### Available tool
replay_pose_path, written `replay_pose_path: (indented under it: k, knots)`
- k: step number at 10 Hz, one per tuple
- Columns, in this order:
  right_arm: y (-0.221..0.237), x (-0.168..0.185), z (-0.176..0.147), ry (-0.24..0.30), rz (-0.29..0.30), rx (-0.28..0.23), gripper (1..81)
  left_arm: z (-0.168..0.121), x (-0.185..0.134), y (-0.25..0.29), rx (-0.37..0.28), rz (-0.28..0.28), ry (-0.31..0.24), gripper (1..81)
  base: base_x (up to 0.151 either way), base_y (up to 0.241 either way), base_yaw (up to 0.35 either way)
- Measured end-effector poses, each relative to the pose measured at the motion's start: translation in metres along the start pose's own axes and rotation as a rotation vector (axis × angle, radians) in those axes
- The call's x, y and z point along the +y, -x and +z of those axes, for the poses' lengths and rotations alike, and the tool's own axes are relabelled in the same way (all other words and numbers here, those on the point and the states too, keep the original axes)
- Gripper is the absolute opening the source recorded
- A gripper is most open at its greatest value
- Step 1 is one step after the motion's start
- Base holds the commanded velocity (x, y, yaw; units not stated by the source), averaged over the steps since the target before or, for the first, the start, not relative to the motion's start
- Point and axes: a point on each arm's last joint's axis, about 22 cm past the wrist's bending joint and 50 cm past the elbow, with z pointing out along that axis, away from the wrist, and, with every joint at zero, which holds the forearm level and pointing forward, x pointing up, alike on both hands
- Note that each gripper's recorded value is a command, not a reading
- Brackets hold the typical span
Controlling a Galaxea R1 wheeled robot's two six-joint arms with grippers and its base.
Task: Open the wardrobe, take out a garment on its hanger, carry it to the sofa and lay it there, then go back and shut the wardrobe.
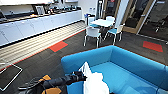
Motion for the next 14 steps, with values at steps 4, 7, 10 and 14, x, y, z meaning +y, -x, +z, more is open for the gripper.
replay_pose_path:
  k: [4, 7, 10, 14]
  knots:
    - [0.000, 0.000, 0.000, 0.000, -0.001, 0.000, 81.1, -0.001, 0.025, 0.018, -0.011, 0.004, 0.062, 1.0, 0.000, 0.000, 0.000]
    - [0.000, 0.000, 0.000, 0.000, -0.001, 0.000, 81.1, -0.006, -0.016, 0.018, 0.001, 0.003, -0.014, 81.1, 0.000, 0.000, 0.000]
    - [0.000, 0.000, 0.000, 0.000, -0.001, 0.000, 81.1, 0.010, -0.006, 0.008, 0.015, 0.012, -0.011, 81.1, 0.000, 0.000, 0.000]
    - [0.004, 0.000, 0.000, 0.000, 0.003, -0.005, 81.1, -0.005, -0.037, 0.007, 0.020, 0.005, -0.060, 81.1, 0.000, 0.000, 0.000]
